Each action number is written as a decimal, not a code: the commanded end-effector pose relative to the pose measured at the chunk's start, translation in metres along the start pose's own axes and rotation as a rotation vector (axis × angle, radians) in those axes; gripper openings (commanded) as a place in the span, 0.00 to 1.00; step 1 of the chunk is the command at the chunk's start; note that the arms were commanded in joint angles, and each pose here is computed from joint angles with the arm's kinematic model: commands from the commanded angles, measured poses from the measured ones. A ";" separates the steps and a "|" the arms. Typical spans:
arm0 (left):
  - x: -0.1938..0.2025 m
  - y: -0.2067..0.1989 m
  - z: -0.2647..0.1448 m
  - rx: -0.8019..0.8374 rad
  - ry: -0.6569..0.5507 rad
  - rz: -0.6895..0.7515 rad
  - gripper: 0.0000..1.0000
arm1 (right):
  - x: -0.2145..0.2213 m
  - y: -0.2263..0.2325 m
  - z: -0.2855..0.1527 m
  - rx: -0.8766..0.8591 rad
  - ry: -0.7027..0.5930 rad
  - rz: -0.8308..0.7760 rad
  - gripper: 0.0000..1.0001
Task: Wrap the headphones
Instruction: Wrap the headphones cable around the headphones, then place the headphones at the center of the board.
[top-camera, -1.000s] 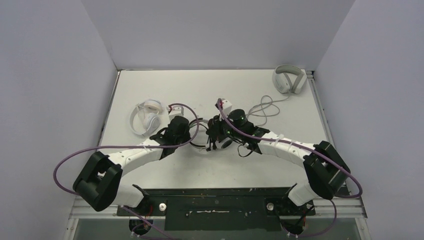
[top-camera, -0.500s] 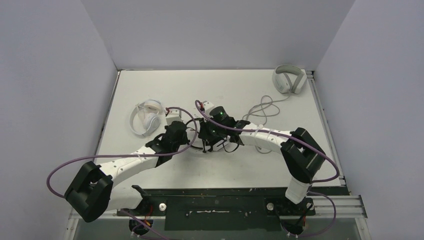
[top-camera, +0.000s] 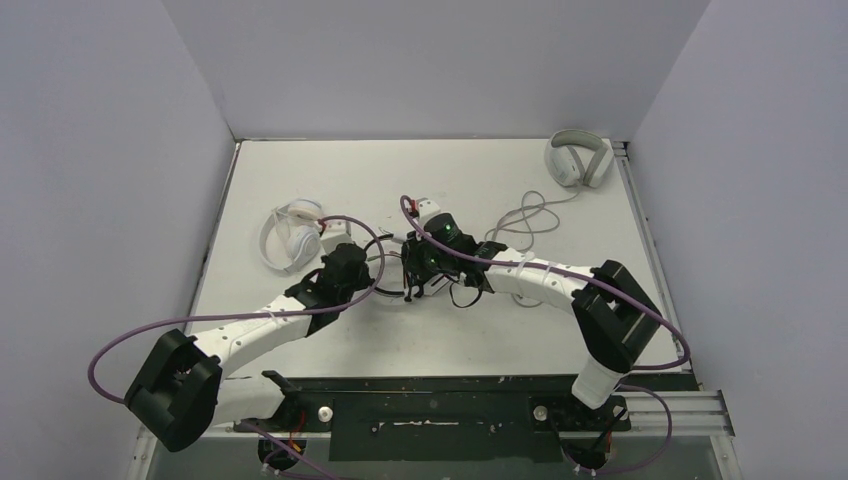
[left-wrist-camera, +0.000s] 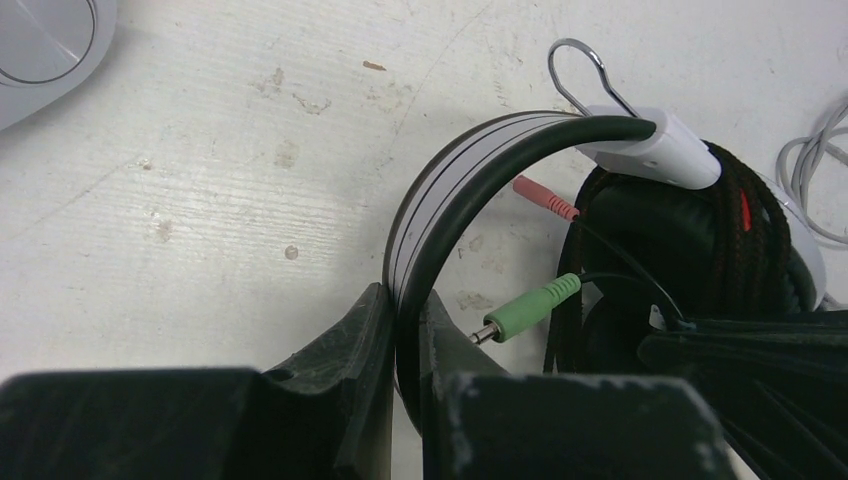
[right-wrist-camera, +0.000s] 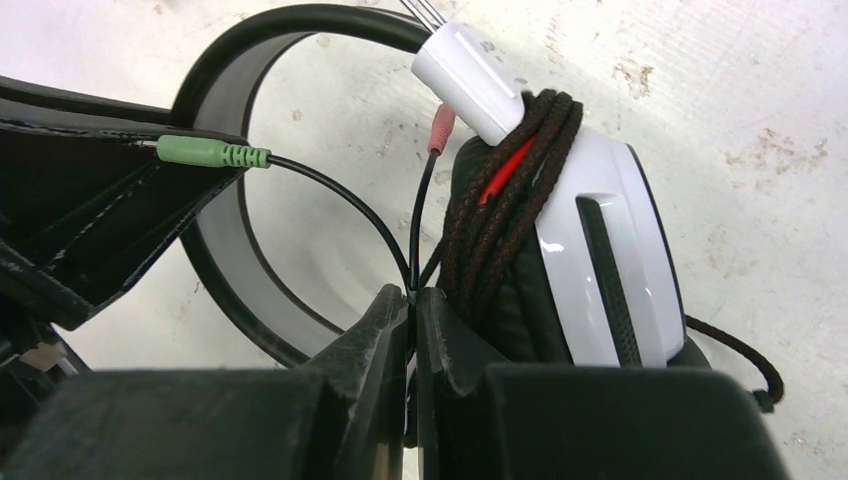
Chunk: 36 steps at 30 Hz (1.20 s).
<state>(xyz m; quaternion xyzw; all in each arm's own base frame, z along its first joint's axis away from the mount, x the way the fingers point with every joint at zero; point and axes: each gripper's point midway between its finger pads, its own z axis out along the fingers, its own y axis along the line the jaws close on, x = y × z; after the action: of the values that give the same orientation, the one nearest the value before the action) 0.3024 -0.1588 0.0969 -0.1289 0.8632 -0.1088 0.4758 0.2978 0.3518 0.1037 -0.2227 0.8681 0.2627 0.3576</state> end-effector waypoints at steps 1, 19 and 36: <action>-0.029 -0.019 -0.008 0.063 -0.074 -0.142 0.00 | -0.018 -0.048 -0.010 0.208 -0.047 0.020 0.00; -0.041 -0.010 -0.004 0.090 -0.050 -0.229 0.00 | -0.024 -0.055 -0.018 0.240 -0.084 0.047 0.00; -0.033 -0.080 -0.013 0.259 -0.067 0.012 0.00 | -0.033 -0.015 0.015 0.093 -0.029 -0.057 0.00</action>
<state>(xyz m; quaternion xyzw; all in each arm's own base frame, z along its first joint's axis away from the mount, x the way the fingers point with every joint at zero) 0.3072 -0.1647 0.1036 -0.0963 0.8632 -0.0832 0.4886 0.3115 0.3489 0.0971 -0.2247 0.8877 0.2083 0.3436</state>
